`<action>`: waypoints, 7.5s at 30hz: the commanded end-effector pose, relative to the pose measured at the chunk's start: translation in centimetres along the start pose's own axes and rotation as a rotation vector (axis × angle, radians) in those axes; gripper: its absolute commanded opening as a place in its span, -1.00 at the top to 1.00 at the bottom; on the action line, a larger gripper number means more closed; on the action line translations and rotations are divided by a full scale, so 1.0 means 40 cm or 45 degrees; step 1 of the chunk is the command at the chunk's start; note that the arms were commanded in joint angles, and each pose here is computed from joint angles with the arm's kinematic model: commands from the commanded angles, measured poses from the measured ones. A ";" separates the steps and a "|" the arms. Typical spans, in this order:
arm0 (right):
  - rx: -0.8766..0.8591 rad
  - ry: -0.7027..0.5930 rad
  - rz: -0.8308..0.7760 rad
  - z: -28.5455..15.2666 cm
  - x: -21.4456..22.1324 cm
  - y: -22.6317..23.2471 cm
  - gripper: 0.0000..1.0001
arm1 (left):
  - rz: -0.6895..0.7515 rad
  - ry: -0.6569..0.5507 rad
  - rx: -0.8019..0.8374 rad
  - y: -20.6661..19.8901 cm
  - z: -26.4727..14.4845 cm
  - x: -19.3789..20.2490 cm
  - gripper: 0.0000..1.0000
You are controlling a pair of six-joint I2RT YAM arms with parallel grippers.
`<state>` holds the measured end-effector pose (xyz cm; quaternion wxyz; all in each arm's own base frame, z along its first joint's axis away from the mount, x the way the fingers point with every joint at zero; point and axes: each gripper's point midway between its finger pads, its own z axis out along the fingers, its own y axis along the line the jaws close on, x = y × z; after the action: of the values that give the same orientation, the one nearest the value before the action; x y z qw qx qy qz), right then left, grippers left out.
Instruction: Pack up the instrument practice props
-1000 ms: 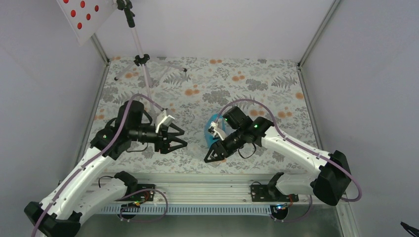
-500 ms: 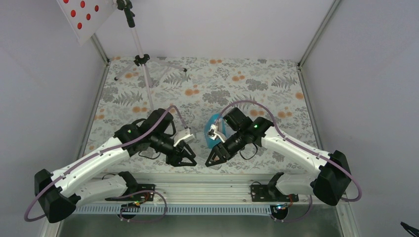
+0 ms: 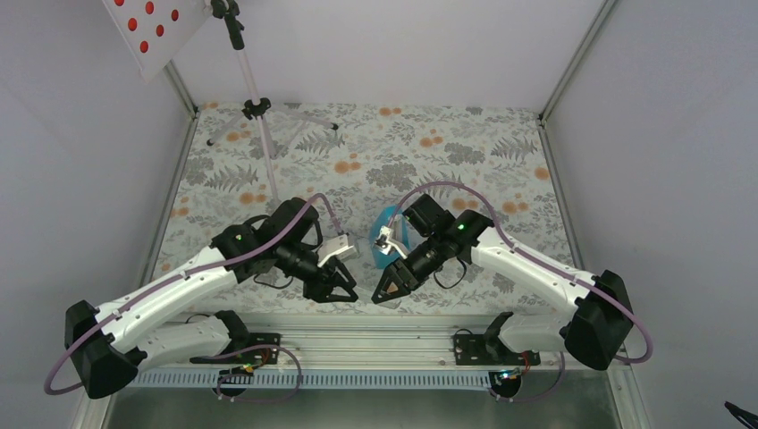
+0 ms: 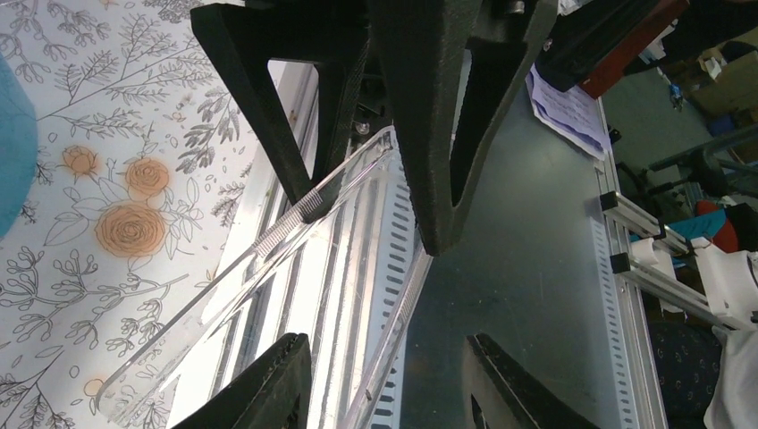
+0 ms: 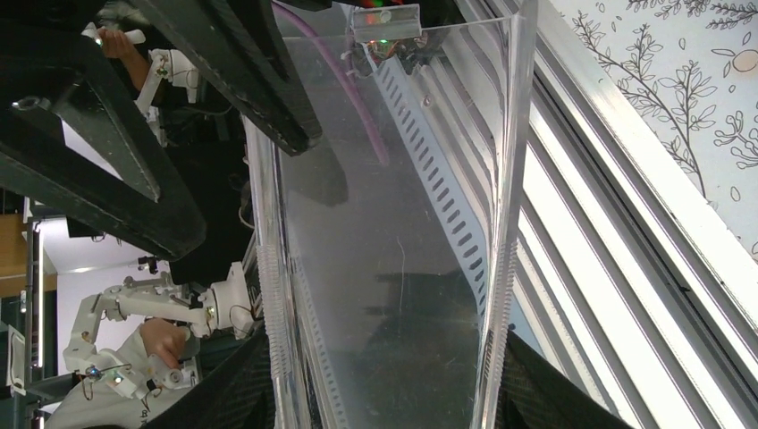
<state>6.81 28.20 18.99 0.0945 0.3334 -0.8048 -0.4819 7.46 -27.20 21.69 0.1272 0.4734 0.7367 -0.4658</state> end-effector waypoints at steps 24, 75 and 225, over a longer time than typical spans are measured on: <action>-0.083 0.012 -0.045 -0.008 -0.004 0.048 0.24 | 0.049 0.027 0.123 -0.051 0.017 0.016 0.52; -0.093 -1.496 -0.564 -0.496 -0.179 0.289 -0.99 | -0.114 -1.103 0.220 -0.108 -0.150 -0.322 0.95; 1.259 -1.813 -0.480 -0.248 -0.220 -0.276 0.32 | -0.150 -0.631 -1.659 0.575 -0.513 -0.156 -1.00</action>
<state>22.89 24.30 15.83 -0.6472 0.1082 -0.7283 -0.1975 34.32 -11.42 22.39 0.5083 0.1363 0.8499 -0.0265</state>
